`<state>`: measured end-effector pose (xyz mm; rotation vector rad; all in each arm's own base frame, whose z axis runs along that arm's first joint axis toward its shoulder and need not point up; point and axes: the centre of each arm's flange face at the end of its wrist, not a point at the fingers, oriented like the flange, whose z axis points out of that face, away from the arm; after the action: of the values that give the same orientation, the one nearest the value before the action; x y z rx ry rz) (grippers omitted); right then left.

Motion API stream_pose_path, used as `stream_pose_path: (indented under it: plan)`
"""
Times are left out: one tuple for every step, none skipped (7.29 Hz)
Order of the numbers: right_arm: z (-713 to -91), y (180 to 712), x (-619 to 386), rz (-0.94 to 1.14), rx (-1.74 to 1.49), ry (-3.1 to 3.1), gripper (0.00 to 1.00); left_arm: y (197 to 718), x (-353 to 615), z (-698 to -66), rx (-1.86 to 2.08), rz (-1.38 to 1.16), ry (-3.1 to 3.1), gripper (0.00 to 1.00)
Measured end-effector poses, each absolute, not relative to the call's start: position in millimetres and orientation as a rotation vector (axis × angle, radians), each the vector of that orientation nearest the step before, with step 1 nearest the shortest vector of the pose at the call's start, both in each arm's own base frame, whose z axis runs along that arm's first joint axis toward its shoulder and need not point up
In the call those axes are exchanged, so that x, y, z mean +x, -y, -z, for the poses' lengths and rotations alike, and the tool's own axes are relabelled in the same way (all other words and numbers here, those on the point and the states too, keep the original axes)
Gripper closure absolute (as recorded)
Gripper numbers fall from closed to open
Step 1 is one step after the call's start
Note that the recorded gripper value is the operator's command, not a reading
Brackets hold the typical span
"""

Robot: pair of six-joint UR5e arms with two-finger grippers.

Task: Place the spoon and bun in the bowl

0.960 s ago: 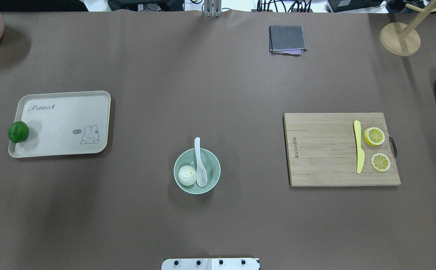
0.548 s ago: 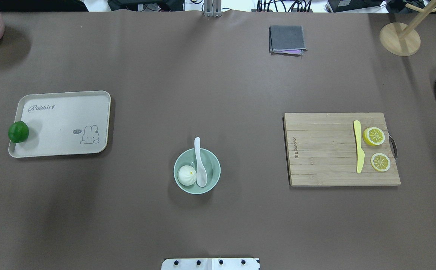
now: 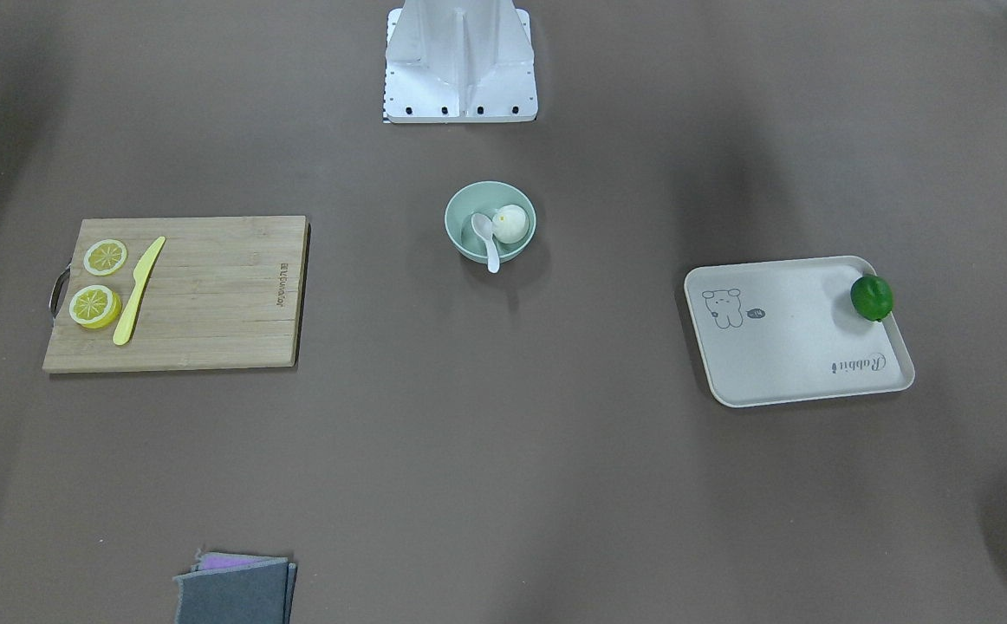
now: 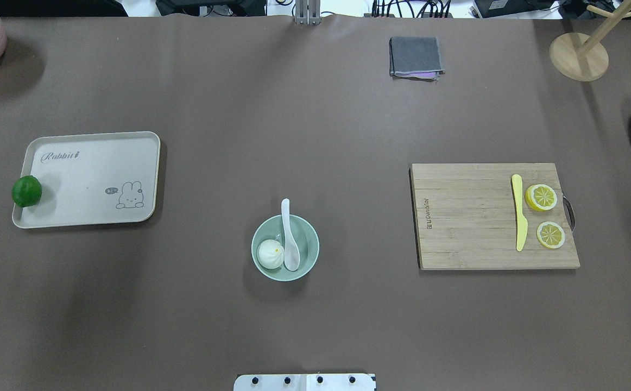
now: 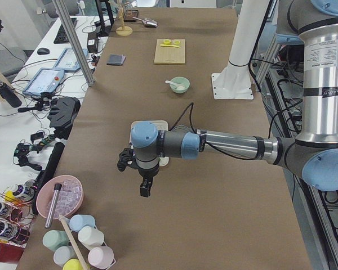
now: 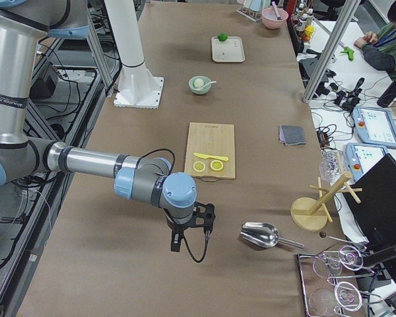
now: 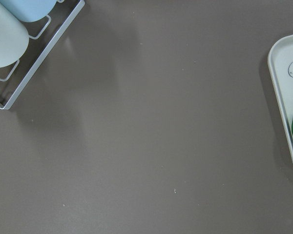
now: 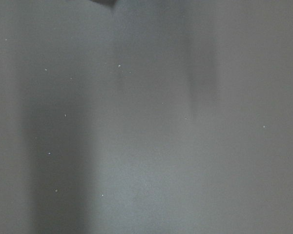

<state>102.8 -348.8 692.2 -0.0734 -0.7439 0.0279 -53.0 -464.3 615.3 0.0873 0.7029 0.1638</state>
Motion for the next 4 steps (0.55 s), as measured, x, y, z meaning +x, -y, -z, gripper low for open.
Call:
stream_pose_path:
  plan:
    - [-691.8, 349.1, 102.8, -0.028, -0.073, 0.745, 0.0, 464.5, -52.7, -615.6, 0.087, -0.164, -0.703, 0.01]
    - [-691.0, 349.6, 102.6, -0.028, -0.071, 0.748, 0.0, 464.6, -52.4, -615.8, 0.086, -0.165, -0.703, 0.01]
    - [-689.7, 350.1, 102.4, -0.028, -0.068, 0.751, 0.0, 464.8, -52.1, -615.7, 0.086, -0.166, -0.703, 0.01]
    - [-688.0, 350.7, 102.3, -0.027, -0.065, 0.753, 0.0, 465.1, -52.0, -615.4, 0.087, -0.166, -0.703, 0.01]
